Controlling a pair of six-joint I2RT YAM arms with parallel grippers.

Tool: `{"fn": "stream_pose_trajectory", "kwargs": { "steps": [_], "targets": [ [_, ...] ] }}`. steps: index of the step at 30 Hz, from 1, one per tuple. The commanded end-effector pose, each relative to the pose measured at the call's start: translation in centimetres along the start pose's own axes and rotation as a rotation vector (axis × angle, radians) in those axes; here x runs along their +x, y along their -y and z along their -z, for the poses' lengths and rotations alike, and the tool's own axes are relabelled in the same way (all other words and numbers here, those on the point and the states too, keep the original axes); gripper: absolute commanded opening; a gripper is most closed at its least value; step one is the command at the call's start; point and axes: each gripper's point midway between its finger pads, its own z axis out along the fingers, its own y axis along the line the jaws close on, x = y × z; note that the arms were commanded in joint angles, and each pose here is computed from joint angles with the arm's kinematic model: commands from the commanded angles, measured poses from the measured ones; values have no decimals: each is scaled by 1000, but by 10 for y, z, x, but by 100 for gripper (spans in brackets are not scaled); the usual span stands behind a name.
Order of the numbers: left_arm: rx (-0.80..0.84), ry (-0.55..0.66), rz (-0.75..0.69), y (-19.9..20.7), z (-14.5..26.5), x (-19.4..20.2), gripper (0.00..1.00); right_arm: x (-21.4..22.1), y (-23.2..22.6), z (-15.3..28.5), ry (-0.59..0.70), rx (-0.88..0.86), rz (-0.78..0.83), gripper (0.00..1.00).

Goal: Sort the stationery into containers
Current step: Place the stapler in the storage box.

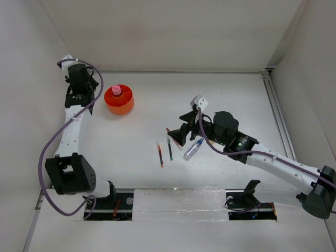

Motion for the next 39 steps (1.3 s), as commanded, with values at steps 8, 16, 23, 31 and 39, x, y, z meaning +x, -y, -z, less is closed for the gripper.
{"fn": "stream_pose_trajectory", "kwargs": {
  "steps": [8,16,23,31,39],
  "targets": [
    [162,170,-369,43,-55,-38,0,1,-28,13,15,-116,5,99],
    [351,137,-399,51,-84,-33,0,10,-46,12,-13,-165,-5,99],
    [534,27,-413,76,-101,9,0,13,-42,10,-31,-149,1,99],
    [535,-11,-404,71,-115,32,0,12,-50,16,-25,-171,-26,99],
    [531,-51,-385,62,-120,58,0,14,-51,16,-34,-169,-26,99]
  ]
}}
